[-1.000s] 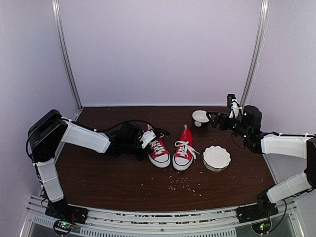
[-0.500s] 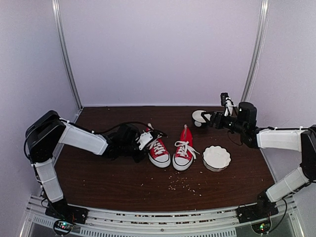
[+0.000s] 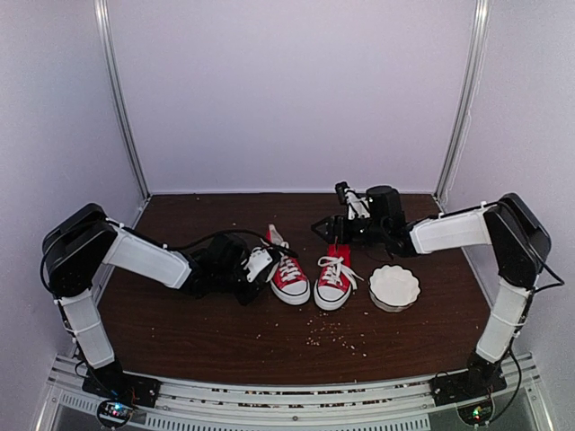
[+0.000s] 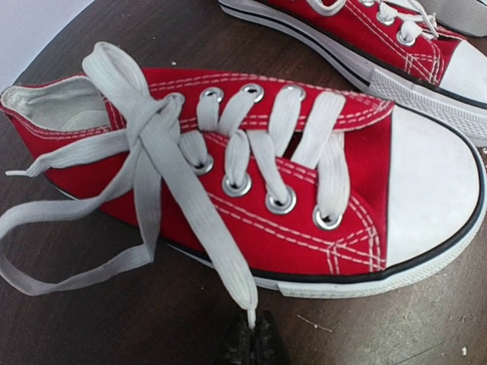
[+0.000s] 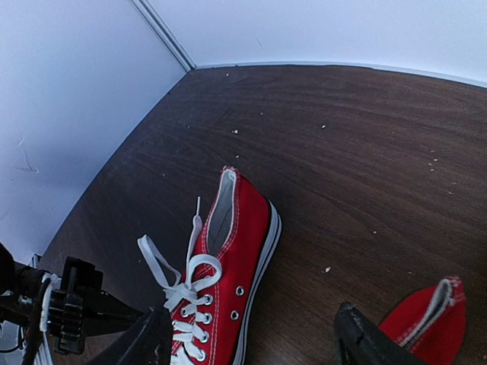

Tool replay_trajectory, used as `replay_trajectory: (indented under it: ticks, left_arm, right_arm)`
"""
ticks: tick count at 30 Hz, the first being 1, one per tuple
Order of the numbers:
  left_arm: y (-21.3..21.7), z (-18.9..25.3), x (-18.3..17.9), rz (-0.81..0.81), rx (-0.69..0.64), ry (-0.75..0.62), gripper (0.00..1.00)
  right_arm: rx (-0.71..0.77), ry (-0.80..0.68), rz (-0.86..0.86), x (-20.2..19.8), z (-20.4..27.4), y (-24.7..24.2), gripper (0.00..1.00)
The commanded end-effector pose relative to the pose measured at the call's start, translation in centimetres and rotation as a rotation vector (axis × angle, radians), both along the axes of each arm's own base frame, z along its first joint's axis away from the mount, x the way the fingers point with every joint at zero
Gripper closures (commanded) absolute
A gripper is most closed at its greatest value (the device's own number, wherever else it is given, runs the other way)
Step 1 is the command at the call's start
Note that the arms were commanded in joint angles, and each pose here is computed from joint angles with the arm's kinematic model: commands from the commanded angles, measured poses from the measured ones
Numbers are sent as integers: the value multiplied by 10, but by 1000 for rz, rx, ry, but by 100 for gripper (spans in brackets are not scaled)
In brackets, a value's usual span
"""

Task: Tie the shoes
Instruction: Pull the crossed shoelace on the shoe.

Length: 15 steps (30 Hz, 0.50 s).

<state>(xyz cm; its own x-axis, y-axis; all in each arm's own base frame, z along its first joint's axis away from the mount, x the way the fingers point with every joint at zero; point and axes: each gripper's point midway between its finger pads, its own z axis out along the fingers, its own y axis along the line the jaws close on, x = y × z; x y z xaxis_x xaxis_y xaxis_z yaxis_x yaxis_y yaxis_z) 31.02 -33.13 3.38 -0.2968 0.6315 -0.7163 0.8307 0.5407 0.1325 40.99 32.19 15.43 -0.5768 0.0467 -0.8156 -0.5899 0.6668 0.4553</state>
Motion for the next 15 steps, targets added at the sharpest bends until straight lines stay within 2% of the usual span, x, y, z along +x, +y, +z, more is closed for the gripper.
replay_trajectory:
  ticks: [1, 6, 15]
  left_arm:
    - [-7, 26, 6, -5, -71, -55, 100]
    - [-4, 33, 1, -26, -85, -81, 100]
    - [-10, 22, -5, -81, -80, -68, 100]
  right_arm:
    - [-25, 47, 37, 3, -11, 36, 27]
    - [-89, 92, 62, 9, -31, 60, 27]
    - [-60, 199, 145, 11, -56, 86, 27]
